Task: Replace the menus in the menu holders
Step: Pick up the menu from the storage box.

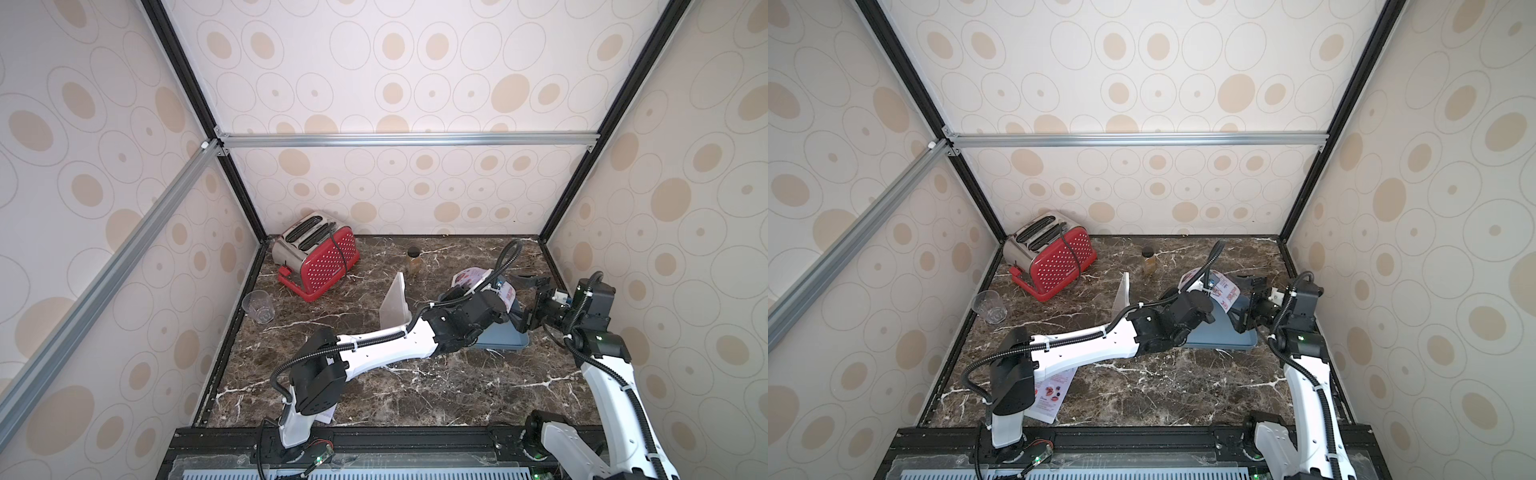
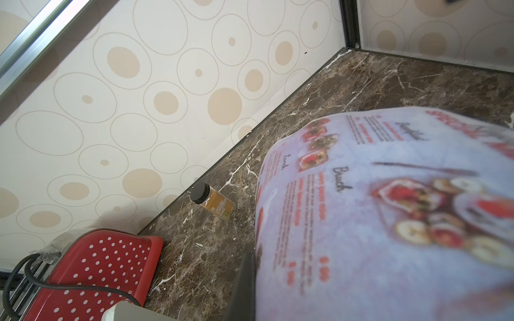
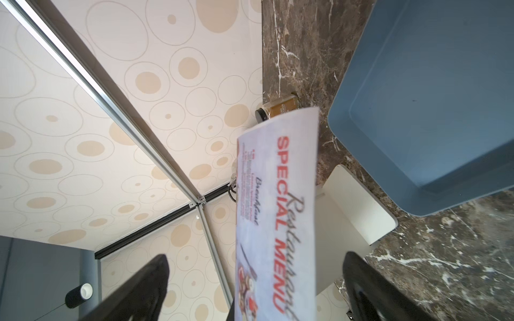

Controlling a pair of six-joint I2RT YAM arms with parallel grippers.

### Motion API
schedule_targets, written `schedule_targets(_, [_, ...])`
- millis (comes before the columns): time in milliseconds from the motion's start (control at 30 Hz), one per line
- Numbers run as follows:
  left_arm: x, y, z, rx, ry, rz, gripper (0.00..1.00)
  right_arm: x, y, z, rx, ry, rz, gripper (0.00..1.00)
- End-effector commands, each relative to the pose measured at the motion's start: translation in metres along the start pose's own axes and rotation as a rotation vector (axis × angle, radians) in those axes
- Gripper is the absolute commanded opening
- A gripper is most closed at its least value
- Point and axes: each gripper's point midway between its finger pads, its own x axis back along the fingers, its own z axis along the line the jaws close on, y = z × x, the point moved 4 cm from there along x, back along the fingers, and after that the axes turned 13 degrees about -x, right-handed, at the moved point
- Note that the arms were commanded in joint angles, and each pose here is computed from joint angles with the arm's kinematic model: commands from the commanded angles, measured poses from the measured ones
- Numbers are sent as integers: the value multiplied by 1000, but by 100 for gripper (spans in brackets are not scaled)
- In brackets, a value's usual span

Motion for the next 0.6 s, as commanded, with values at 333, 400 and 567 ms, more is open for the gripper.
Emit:
schedule_targets(333, [18,22,28,94,29,-64,0,-7,-3,23,-31,97,72,57])
schedule_targets(400, [19,22,27,97,28,-68,0,-7,-4,24,-26,94,76,50])
schedule_targets(567, [20,21,28,94,33,-71,0,-8,-4,23,-17,81,73,31])
